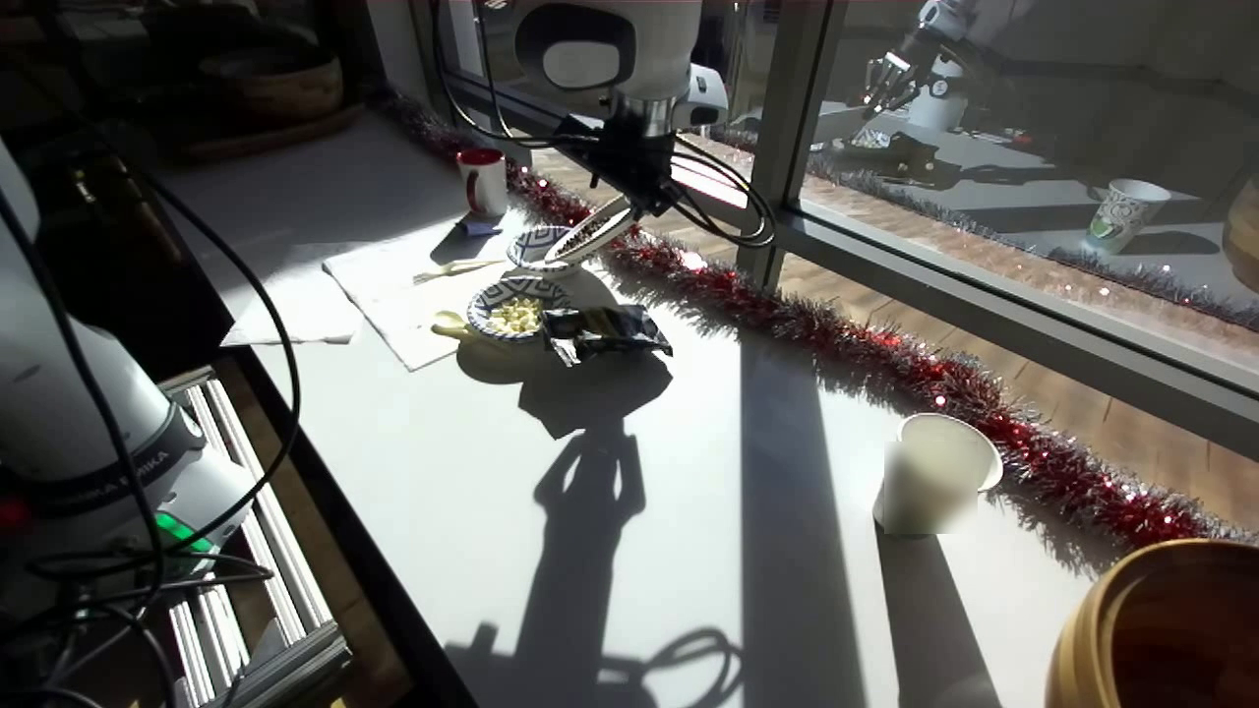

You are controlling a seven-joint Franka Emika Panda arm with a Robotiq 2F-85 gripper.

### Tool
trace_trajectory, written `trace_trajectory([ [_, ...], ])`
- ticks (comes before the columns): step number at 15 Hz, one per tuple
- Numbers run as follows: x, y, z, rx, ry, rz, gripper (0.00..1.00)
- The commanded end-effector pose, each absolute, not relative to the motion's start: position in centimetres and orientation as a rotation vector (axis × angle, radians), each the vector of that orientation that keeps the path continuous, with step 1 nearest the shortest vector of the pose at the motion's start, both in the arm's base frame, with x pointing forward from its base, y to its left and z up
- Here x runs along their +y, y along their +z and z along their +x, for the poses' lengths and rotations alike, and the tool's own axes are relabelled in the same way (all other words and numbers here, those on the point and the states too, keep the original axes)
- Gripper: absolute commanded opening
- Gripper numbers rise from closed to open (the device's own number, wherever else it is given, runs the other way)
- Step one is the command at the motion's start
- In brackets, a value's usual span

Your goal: Pour the beans on the plate into the bowl

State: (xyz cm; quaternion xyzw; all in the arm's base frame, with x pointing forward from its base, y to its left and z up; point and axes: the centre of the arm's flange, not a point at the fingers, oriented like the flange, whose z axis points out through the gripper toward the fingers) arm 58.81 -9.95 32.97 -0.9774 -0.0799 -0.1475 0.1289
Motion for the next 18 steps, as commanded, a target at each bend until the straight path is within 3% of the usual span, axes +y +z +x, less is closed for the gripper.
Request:
trace_trajectory([
  [1, -8.7, 34.0, 57.4, -0.227, -0.452, -2.888, 0.01],
  [18, -4.6, 36.5, 57.0, -0.272, -0.519, -2.997, 0.01],
])
